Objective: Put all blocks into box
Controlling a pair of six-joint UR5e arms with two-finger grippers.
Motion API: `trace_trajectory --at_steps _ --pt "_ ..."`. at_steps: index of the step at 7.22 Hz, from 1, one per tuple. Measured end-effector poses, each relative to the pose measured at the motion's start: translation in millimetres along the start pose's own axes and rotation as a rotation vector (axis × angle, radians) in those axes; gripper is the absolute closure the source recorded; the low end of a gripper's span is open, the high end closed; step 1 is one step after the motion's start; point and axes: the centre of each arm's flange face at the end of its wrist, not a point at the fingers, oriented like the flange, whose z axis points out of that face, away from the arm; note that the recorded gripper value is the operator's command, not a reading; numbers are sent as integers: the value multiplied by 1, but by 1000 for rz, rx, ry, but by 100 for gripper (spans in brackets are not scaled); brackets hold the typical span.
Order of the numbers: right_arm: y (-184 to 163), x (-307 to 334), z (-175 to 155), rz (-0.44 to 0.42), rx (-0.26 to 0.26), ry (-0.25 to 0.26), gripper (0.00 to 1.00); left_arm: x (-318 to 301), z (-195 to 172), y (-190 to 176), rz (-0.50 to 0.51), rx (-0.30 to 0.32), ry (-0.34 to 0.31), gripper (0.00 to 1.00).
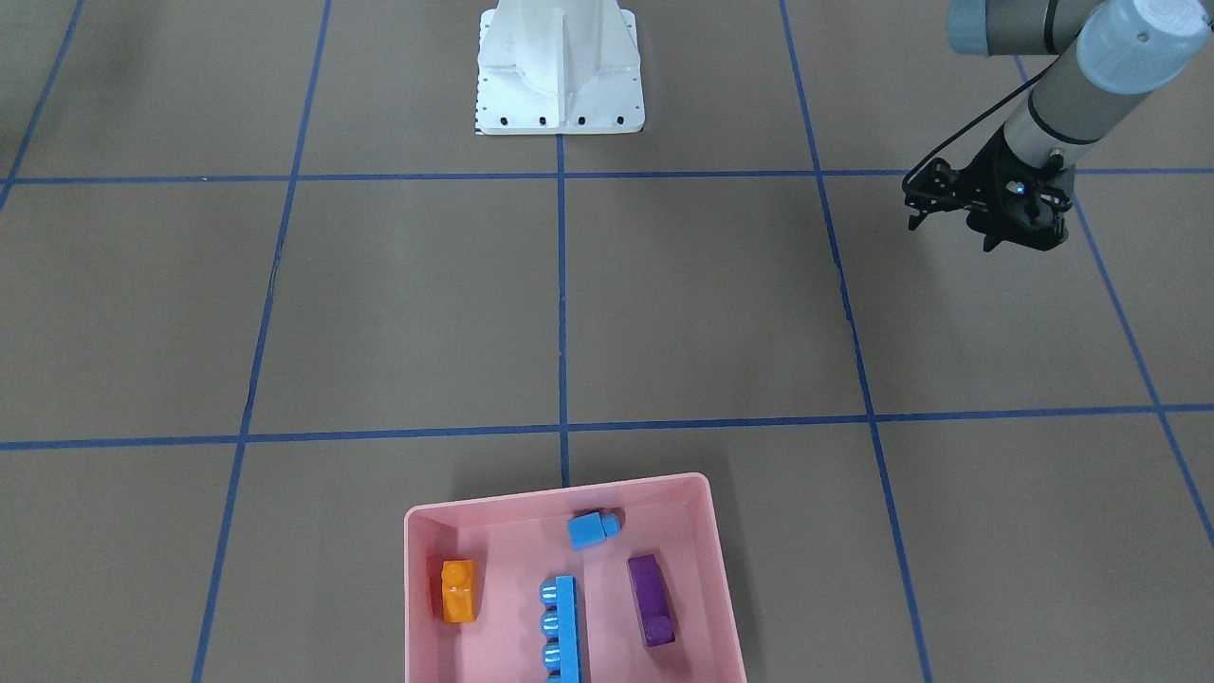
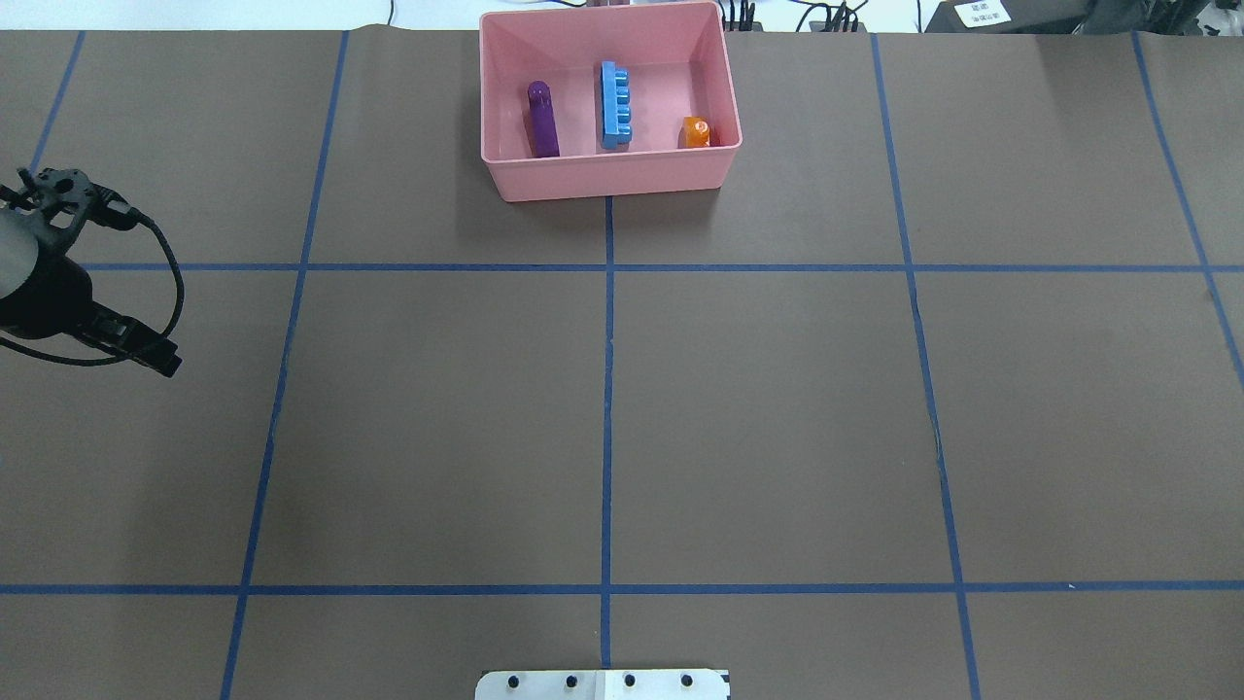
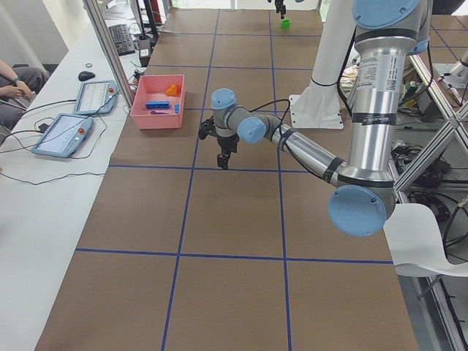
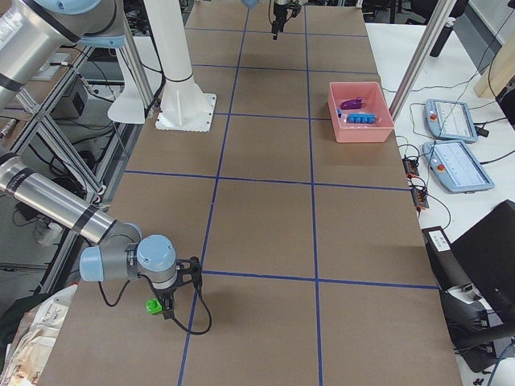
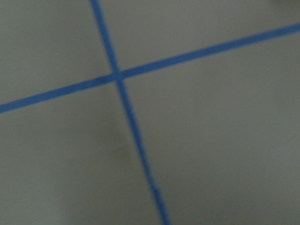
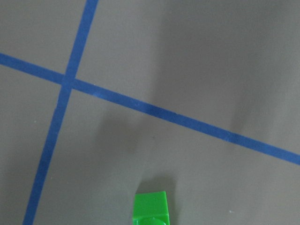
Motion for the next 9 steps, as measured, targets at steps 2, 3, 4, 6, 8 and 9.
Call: trace_trajectory --at_steps 2,3,4,6,8,9 --pt "9 -1 10 29 -21 -73 5 1 -4 2 4 4 5 0" --pt "11 -3 12 41 -24 -109 5 1 -5 2 4 6 6 0" --pt "12 -3 14 44 -29 -125 8 2 -5 2 4 7 6 0" --pt "9 -4 20 18 -54 -123 36 2 -6 2 4 7 7 0" --pt "-5 -5 26 -39 -96 -84 33 1 -6 2 4 9 6 0" --pt "-10 -5 30 -57 -113 -65 32 1 -6 2 3 9 5 0"
